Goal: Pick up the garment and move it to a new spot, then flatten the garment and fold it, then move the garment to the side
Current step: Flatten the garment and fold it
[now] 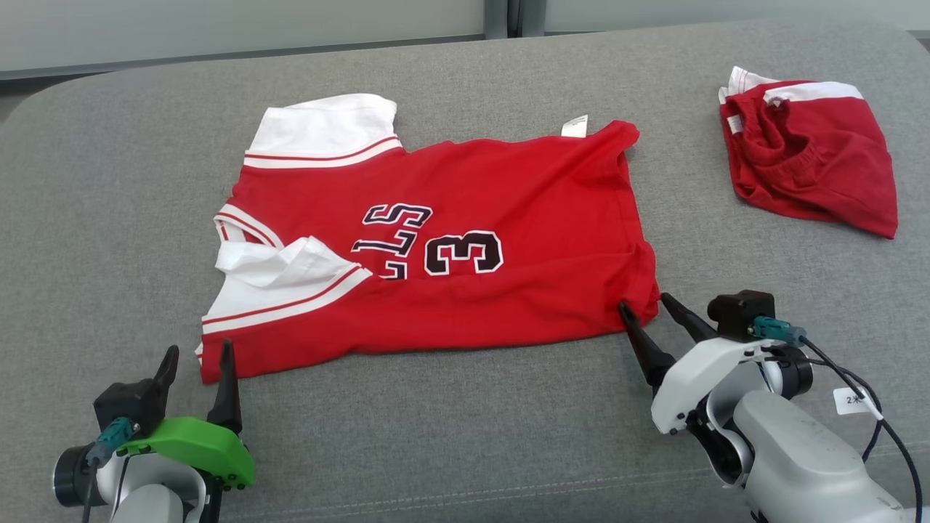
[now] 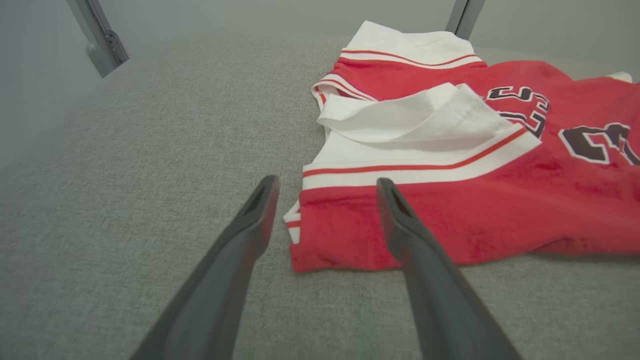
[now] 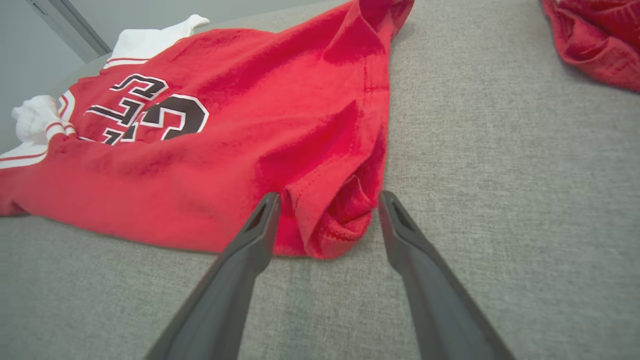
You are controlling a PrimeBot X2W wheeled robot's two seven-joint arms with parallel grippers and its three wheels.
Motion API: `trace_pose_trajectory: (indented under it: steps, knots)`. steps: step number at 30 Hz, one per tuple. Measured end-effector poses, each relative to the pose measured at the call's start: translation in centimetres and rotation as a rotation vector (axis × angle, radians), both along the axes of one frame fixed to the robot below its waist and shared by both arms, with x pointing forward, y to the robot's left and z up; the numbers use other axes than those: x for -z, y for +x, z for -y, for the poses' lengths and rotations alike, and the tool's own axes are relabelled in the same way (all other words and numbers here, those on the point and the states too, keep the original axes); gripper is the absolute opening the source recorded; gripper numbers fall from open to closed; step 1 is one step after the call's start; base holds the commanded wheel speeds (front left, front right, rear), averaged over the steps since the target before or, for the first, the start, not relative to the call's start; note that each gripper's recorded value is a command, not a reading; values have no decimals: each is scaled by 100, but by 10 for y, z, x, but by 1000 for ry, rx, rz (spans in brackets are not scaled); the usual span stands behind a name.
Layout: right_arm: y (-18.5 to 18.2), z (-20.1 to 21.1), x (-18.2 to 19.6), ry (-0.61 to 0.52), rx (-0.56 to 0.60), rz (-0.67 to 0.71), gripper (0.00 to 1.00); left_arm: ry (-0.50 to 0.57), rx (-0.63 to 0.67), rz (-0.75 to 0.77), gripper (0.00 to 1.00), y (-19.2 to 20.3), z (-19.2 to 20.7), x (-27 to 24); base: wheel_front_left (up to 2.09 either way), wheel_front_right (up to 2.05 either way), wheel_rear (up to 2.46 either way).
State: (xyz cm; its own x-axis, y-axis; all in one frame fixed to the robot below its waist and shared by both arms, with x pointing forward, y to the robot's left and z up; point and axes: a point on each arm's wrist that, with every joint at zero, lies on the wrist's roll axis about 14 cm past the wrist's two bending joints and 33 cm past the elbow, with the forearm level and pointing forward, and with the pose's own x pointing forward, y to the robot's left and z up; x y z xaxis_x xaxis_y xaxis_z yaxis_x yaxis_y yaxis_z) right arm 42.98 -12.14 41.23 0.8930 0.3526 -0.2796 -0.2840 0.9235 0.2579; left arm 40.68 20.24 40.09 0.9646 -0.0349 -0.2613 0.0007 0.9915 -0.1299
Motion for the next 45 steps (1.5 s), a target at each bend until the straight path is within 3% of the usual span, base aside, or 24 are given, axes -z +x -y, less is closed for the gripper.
trace_pose_trajectory:
  steps: [14, 15, 16, 17, 18, 19, 20, 27, 28, 29, 31, 32, 45]
  knots:
    - [-1, -9, 14, -53, -30, -25, 100, 3, 3, -106, 100, -9, 3, 29, 0, 0, 0]
    - [-1, -8, 14, -57, -30, -26, 86, 1, 3, -108, 100, -8, 4, 30, 0, 0, 0]
    - [-1, -8, 15, -61, -31, -26, 62, -1, 3, -111, 100, -8, 5, 31, 0, 0, 0]
    - [-1, -8, 15, -63, -31, -28, 48, -6, 3, -115, 100, -8, 5, 32, 0, 0, 0]
    - [-1, -8, 16, -65, -32, -30, 45, -8, 3, -118, 100, -7, 6, 32, 0, 0, 0]
    - [0, -8, 16, -67, -33, -30, 18, -9, 4, -122, 100, -7, 7, 33, 0, 0, 0]
    - [0, -8, 16, -69, -34, -30, 0, -9, 3, -128, 100, -8, 7, 35, 0, 0, 0]
    - [-1, -6, 18, -81, -37, -37, 0, -13, 3, -145, 100, -5, 7, 39, 0, 0, 0]
    - [-1, -6, 18, -81, -37, -37, 0, -13, 3, -145, 93, -5, 7, 39, 0, 0, 0]
    - [-1, -7, 19, -83, -39, -39, 0, -14, 2, -151, 74, -6, 7, 40, 0, 0, 0]
    - [-2, -7, 19, -83, -41, -40, 0, -20, -3, -162, 15, -8, 7, 43, 0, 0, 0]
    - [-2, -7, 19, -82, -40, -40, 0, -22, -3, -168, 2, -8, 7, 44, 0, 0, 0]
    - [0, -6, 6, -56, -30, -12, 0, -41, -3, -139, 0, -14, 5, 35, 0, 0, 0]
